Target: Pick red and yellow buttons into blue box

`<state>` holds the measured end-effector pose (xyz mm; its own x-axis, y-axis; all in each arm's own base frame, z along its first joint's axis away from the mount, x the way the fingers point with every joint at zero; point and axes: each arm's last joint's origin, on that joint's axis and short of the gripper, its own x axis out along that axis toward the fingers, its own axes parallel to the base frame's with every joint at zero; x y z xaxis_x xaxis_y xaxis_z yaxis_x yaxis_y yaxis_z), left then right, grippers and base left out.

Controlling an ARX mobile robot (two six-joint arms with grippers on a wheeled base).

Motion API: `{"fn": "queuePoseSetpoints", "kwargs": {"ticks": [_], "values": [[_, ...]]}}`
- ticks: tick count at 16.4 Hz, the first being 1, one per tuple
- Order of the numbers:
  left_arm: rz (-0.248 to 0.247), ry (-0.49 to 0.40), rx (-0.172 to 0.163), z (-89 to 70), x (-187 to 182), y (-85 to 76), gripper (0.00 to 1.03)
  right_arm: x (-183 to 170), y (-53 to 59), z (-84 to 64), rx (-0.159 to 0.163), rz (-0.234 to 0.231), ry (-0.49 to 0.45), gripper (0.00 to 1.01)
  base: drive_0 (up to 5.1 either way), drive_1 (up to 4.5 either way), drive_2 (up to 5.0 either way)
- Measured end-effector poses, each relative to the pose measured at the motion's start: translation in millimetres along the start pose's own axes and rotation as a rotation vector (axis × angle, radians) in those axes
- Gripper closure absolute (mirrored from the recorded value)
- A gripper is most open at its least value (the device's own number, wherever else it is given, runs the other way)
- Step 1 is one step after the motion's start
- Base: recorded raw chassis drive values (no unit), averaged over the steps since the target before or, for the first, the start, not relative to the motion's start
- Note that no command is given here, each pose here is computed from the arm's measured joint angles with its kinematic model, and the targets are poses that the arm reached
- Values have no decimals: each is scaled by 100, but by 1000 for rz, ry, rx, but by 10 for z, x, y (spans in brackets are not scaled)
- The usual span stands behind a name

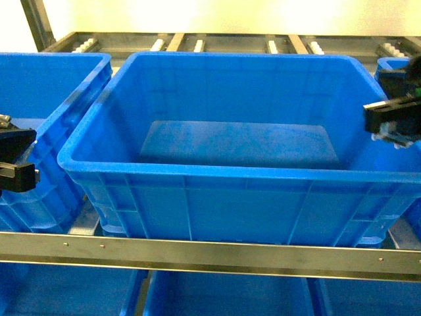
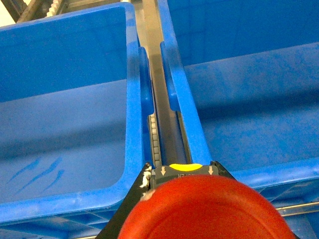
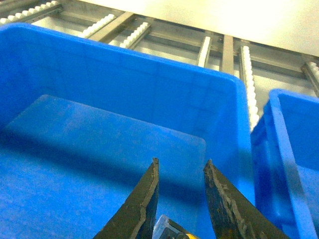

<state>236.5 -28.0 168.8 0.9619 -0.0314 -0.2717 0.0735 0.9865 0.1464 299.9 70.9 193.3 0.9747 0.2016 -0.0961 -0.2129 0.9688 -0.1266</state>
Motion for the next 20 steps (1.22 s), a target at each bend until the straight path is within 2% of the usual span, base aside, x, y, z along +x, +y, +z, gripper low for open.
{"fn": "queuePoseSetpoints", "kwargs": {"ticks": [1, 3, 5, 7, 8, 9, 10, 11, 12, 14, 16, 17, 18, 19, 20], "values": [[0, 0, 0, 0, 0, 0, 77, 207, 76, 71, -7, 42, 7, 75, 0, 0, 0], [0, 0, 0, 0, 0, 0, 77, 536, 243, 62, -17, 130, 68, 75, 0, 0, 0], [0, 0, 0, 0, 0, 0, 77, 948, 415, -46, -18, 212, 178, 75, 0, 0, 0], [0, 0, 0, 0, 0, 0, 77, 1290, 559, -148, -22, 252, 268, 75, 0, 0, 0], [0, 0, 0, 0, 0, 0, 77, 1481, 635, -231, -34, 291, 325, 75, 0, 0, 0], [0, 0, 0, 0, 0, 0, 77, 1677, 704, -382, -82, 307, 383, 75, 0, 0, 0], [0, 0, 0, 0, 0, 0, 77, 1760, 728, -470, -104, 315, 405, 75, 0, 0, 0], [0, 0, 0, 0, 0, 0, 77, 1825, 723, -561, -124, 318, 435, 75, 0, 0, 0], [0, 0, 0, 0, 0, 0, 77, 1843, 687, -597, -127, 316, 444, 69, 0, 0, 0], [0, -1, 0, 1, 0, 0, 77, 1854, 631, -505, -127, 295, 377, 41, 0, 0, 0], [0, 0, 0, 0, 0, 0, 77, 1711, 572, -354, -110, 269, 306, 13, 0, 0, 0], [0, 0, 0, 1, 0, 0, 77, 1587, 544, -258, -95, 263, 272, 3, 0, 0, 0], [0, 0, 0, 0, 0, 0, 77, 1477, 495, -182, -86, 257, 235, 2, 0, 0, 0], [0, 0, 0, 0, 0, 0, 77, 1214, 314, -9, -55, 208, 148, 3, 0, 0, 0], [0, 0, 0, 1, 0, 0, 77, 995, 157, 96, -31, 160, 90, 3, 0, 0, 0]]}}
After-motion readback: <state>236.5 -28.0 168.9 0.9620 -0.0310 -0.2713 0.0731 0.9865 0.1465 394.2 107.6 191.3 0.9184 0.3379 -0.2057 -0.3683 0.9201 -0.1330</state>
